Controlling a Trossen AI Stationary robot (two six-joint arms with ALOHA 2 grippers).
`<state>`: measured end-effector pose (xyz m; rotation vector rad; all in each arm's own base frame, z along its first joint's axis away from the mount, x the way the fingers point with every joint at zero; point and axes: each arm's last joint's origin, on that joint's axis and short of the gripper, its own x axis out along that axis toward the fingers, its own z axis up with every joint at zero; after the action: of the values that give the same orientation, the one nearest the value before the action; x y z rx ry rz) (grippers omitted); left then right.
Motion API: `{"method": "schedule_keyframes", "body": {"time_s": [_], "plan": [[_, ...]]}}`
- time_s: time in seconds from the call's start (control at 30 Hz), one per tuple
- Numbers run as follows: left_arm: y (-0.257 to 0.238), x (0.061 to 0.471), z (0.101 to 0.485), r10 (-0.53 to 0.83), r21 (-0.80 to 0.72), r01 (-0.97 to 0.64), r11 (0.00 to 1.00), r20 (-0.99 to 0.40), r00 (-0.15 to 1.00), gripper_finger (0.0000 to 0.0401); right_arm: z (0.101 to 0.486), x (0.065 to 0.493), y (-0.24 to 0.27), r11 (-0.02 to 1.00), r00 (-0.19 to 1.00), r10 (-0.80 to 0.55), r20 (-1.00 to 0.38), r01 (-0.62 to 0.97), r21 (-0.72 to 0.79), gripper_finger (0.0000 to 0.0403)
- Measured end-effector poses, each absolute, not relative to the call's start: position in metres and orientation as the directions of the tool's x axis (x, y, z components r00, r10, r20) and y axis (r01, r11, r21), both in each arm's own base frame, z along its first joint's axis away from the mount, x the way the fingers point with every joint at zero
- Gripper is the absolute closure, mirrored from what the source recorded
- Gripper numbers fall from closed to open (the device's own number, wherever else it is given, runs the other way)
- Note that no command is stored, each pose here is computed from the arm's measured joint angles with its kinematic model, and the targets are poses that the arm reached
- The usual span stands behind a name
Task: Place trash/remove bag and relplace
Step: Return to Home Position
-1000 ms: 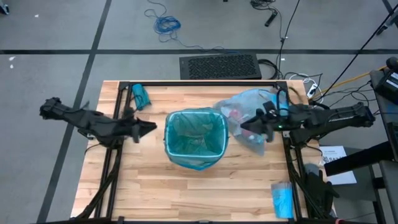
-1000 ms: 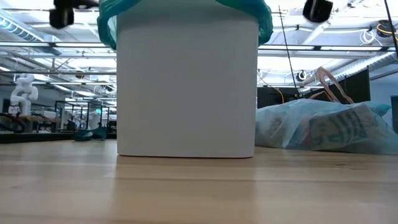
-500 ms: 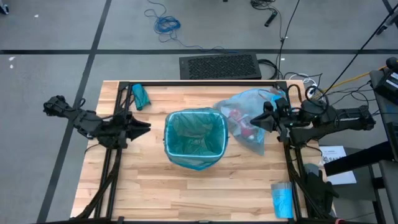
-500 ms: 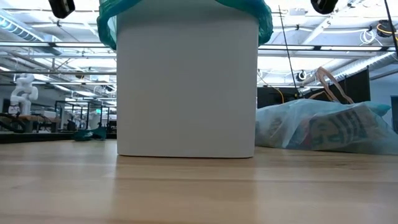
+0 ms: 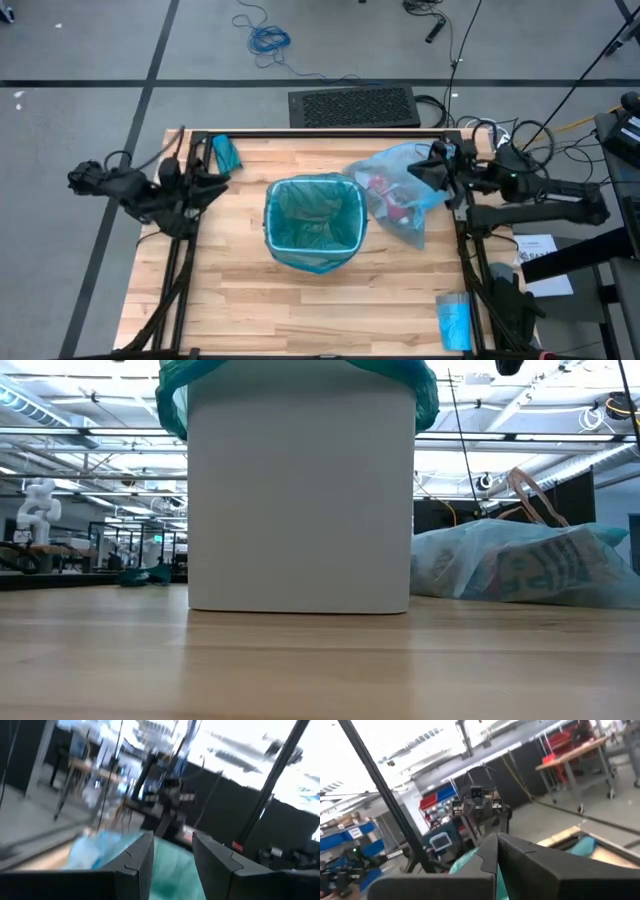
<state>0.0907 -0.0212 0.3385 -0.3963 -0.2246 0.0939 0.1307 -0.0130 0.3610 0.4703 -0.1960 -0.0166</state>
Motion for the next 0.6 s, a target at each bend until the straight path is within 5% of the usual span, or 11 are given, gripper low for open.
{"method": "schedule_keyframes", "body": {"time_s": [0.33, 0.6], "plan": [[-0.012, 0.099, 0.305, 0.08, -0.479, -0.058, 0.876, 0.026, 0.996, 0.0273, 0.348, 0.152, -0.039, 0.873, 0.997, 0.012, 0.076, -0.048, 0.485, 0.0403], [-0.008, 0.093, 0.309, 0.066, -0.407, -0.036, 0.913, 0.059, 0.996, 0.0303, 0.354, 0.149, -0.035, 0.812, 0.987, 0.095, 0.132, -0.154, 0.563, 0.0403]]}}
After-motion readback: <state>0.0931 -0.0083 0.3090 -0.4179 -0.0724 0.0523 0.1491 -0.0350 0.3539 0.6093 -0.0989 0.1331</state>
